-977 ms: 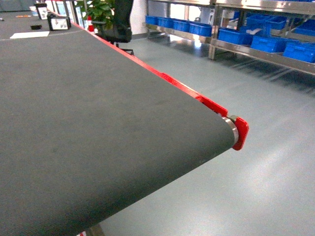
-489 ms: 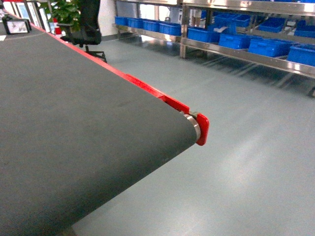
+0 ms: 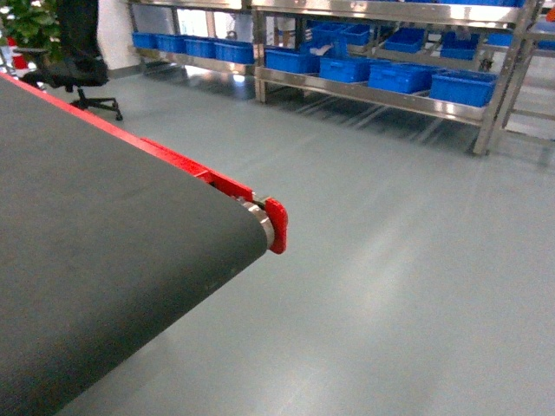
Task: Sort blue parts and orange caps into right shelf containers
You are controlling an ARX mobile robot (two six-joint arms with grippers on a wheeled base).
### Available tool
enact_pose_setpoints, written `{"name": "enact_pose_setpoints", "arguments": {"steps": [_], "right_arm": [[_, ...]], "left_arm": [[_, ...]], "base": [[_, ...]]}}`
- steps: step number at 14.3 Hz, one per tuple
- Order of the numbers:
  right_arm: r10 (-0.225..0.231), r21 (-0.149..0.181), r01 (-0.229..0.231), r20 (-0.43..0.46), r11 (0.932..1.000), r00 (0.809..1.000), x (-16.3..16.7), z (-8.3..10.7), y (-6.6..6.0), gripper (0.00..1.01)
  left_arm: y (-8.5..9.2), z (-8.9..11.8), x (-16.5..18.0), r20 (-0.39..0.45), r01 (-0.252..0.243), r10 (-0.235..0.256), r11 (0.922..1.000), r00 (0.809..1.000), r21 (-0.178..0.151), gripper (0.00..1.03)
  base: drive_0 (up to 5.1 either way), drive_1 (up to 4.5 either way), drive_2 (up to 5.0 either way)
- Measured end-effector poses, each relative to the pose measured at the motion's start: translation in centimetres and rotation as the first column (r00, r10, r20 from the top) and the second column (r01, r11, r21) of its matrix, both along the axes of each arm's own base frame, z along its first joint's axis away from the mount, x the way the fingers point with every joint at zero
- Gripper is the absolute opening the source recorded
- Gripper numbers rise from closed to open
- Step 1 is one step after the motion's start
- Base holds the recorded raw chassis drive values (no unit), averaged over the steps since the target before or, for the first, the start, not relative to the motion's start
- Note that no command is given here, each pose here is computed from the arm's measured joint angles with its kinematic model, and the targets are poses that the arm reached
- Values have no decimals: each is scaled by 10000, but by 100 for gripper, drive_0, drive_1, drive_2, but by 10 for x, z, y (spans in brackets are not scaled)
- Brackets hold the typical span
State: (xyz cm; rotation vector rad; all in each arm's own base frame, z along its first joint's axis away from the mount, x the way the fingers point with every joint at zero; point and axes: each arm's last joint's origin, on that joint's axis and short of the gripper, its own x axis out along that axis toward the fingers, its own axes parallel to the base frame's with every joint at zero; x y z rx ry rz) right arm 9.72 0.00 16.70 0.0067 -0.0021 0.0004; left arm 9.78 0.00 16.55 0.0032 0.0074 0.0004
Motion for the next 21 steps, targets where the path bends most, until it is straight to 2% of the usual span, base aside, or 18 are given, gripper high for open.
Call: {"name": "enact_pose_setpoints", "arguments": {"steps": [21], "right_arm": [[0, 0, 0, 0, 10000, 10000, 0, 0, 0, 45]], "left_arm": [[0, 0, 0, 0, 4, -4, 10000, 10000, 0, 44]], "base": [[-164, -164, -164]]}}
